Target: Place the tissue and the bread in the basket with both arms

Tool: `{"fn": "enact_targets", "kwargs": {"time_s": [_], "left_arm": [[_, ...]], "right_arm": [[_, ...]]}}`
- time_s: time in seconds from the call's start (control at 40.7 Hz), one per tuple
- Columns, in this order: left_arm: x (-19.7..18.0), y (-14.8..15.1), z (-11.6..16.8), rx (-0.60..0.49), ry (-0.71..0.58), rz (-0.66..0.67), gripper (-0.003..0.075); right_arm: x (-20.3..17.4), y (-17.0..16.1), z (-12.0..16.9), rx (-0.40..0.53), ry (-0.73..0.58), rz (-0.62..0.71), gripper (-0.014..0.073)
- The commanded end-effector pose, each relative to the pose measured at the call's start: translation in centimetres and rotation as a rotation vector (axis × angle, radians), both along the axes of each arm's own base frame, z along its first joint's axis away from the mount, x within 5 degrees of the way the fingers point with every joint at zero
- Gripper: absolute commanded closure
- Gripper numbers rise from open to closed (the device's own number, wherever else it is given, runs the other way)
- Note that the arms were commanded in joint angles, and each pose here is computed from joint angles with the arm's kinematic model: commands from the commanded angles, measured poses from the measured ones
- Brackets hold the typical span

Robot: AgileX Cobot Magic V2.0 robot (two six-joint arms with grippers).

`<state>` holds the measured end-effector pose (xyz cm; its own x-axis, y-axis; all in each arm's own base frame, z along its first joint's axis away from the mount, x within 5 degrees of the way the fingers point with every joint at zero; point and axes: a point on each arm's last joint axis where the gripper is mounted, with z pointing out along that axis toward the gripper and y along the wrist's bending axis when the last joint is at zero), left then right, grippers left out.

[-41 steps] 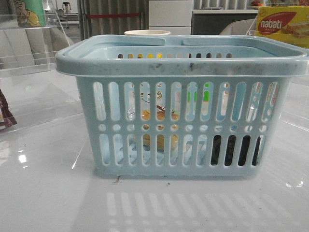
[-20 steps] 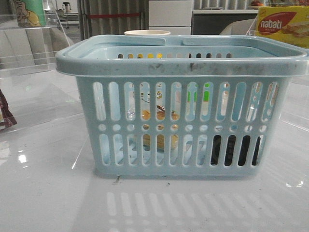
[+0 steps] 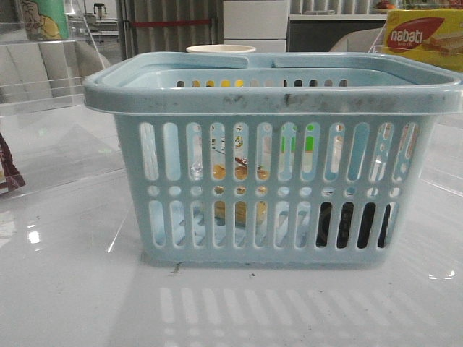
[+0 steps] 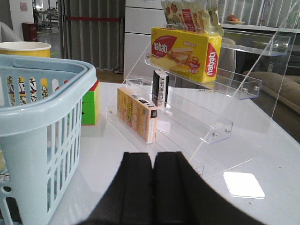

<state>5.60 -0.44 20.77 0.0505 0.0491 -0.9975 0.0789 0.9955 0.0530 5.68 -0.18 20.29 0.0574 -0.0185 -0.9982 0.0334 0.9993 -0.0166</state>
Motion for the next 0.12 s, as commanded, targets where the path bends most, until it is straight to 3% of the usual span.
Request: {"fn": "enact_targets", "kwargs": {"time_s": [0.0, 0.098], "left_arm": [[-0.22, -0.06, 0.85, -0.017, -0.099, -0.010, 0.0622], [-0.22, -0.06, 0.85, -0.017, -0.099, -0.010, 0.0622]], "right_arm": [[-0.25, -0.02, 0.91, -0.003, -0.108, -0.005, 0.0568], [-0.25, -0.02, 0.91, -0.003, -0.108, -0.005, 0.0568]]}}
